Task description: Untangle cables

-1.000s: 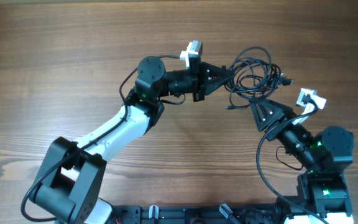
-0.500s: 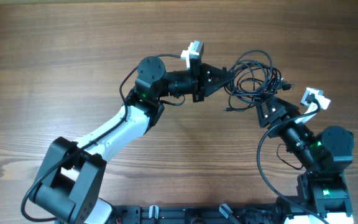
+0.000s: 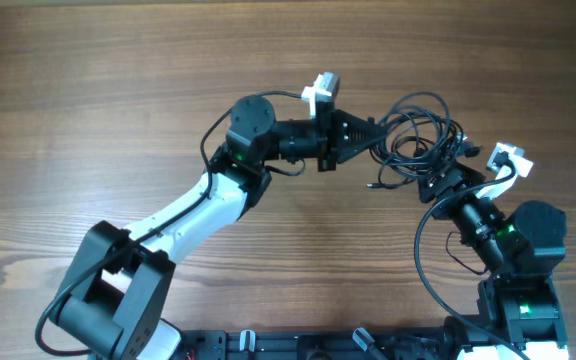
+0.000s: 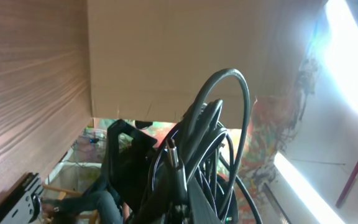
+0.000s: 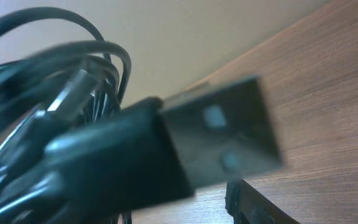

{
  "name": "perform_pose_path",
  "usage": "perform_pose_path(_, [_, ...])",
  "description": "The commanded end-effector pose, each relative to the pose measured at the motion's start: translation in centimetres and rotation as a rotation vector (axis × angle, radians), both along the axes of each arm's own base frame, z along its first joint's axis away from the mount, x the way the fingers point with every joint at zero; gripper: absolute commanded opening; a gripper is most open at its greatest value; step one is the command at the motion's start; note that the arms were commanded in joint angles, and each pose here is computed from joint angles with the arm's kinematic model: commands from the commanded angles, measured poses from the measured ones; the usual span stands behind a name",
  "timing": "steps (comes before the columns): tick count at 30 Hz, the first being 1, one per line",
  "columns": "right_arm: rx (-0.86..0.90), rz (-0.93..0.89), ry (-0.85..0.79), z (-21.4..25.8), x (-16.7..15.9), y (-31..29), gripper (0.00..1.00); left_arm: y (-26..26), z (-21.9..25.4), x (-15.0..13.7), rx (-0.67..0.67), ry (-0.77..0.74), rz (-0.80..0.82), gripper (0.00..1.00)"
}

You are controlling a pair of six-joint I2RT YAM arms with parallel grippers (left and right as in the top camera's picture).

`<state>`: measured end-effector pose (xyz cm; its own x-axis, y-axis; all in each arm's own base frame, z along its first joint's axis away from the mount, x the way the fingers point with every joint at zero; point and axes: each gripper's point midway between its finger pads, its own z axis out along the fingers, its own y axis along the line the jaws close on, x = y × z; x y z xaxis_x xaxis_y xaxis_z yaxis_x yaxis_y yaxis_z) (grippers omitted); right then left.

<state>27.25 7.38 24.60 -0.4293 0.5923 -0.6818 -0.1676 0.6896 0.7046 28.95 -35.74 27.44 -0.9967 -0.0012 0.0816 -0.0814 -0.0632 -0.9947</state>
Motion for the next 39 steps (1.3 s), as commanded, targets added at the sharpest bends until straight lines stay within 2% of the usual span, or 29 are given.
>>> perform_pose_path(1, [-0.052,0.027,-0.032,0.5,-0.1,0.2,0.63,-0.8,1.3,-0.8,-0.03,-0.064,-0.012,0.04])
perform_pose_path(4, [-0.08,0.017,-0.019,0.0,0.0,0.0,0.65,-0.9,2.8,-1.3,-0.08,-0.103,-0.02,0.04])
perform_pose_path(7, [-0.13,-0.068,0.025,-1.3,0.2,-1.6,0.67,-0.7,3.9,-1.6,-0.119,-0.14,-0.022,0.04])
perform_pose_path(10, [-0.178,-0.2,0.106,-3.2,0.3,-4.0,0.8,-0.4,3.9,-1.2,-0.118,-0.141,-0.012,0.04])
perform_pose_path(12, [-0.2,-0.254,0.138,-3.9,0.2,-5.0,0.85,0.0,3.9,-0.7,-0.117,-0.135,0.001,0.04])
perform_pose_path(15, [-0.202,-0.26,0.14,-4.0,0.2,-5.1,0.88,0.5,3.9,0.0,-0.115,-0.145,0.019,0.04])
perform_pose_path(17, [-0.2,-0.251,0.139,-4.0,0.1,-4.9,0.94,0.8,3.9,0.3,-0.114,-0.164,0.032,0.04])
perform_pose_path(19, [-0.243,-0.165,0.11,-3.8,0.0,-3.8,1.0,1.2,3.8,0.8,-0.108,-0.196,0.05,0.04])
perform_pose_path(22, [-0.314,-0.056,0.06,-3.6,-0.3,-2.4,1.0,1.8,3.5,1.7,-0.096,-0.221,0.078,0.04])
perform_pose_path(27, [-0.288,0.094,-0.02,-2.3,-0.8,0.2,1.0,3.1,2.6,3.6,-0.064,-0.188,0.135,0.04])
perform_pose_path(29, [-0.328,0.161,-0.071,-1.9,-1.1,1.0,1.0,3.5,2.7,4.0,-0.064,-0.189,0.151,0.04])
perform_pose_path(32, [-0.349,0.191,-0.082,-2.0,-1.4,1.4,1.0,4.0,2.7,4.5,-0.064,-0.182,0.164,0.04])
perform_pose_path(36, [-0.267,0.237,-0.128,-0.3,-1.6,2.5,1.0,3.9,2.7,4.6,-0.066,-0.175,0.17,0.04])
perform_pose_path(39, [-0.104,0.193,-0.086,0.8,-1.3,2.5,1.0,3.8,2.7,4.4,-0.068,-0.151,0.164,0.04])
